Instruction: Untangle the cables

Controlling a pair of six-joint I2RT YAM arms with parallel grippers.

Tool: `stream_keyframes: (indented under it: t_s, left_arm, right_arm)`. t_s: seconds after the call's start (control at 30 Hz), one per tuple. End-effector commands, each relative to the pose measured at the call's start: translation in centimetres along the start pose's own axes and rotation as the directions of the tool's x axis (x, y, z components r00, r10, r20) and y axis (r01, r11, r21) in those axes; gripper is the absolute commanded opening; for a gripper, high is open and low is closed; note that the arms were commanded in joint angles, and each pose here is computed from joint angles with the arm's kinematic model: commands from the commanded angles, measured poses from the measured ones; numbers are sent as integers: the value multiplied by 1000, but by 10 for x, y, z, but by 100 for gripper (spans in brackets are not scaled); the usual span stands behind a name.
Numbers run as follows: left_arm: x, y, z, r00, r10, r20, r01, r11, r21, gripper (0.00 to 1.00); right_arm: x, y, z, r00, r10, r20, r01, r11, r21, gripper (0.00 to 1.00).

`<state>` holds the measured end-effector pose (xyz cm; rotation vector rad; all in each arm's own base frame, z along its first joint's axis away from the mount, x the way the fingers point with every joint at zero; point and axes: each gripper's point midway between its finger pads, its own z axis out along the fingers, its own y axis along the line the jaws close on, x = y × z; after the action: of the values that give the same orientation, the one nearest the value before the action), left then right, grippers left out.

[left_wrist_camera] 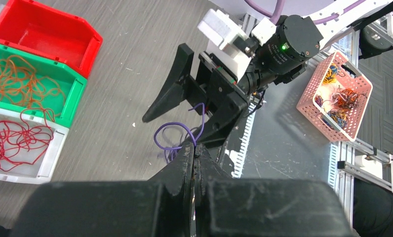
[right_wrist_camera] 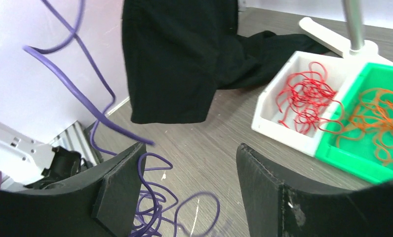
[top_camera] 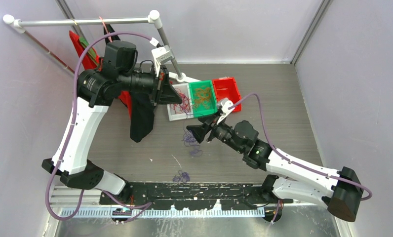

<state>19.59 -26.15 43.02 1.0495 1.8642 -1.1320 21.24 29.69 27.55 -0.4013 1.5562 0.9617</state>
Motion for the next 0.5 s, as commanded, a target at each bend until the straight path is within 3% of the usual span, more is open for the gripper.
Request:
stream_keyframes:
  t_s: [0.0,0.1,0.3,0.47]
  left_arm:
    - [-16,-10,-11,996,65,57,-65,998,3,0]
    - [-15,-11,-12,996,68,59,-68,998,5,0]
    - [-16,-10,-14,994,91,63,-91,996,-13,0]
    - [-19,-7,-20,988,135,75,-131,990,-56,0]
  right_arm:
    - [-33,40,12,998,-52,48,59,984,-168,72]
    - [-39,48,22,998,-38,51,48,979,-196,70]
    - [-50,33,21,993,49,109,-37,993,-110,64]
    - [-29,23,1,996,69,55,-63,992,-105,63]
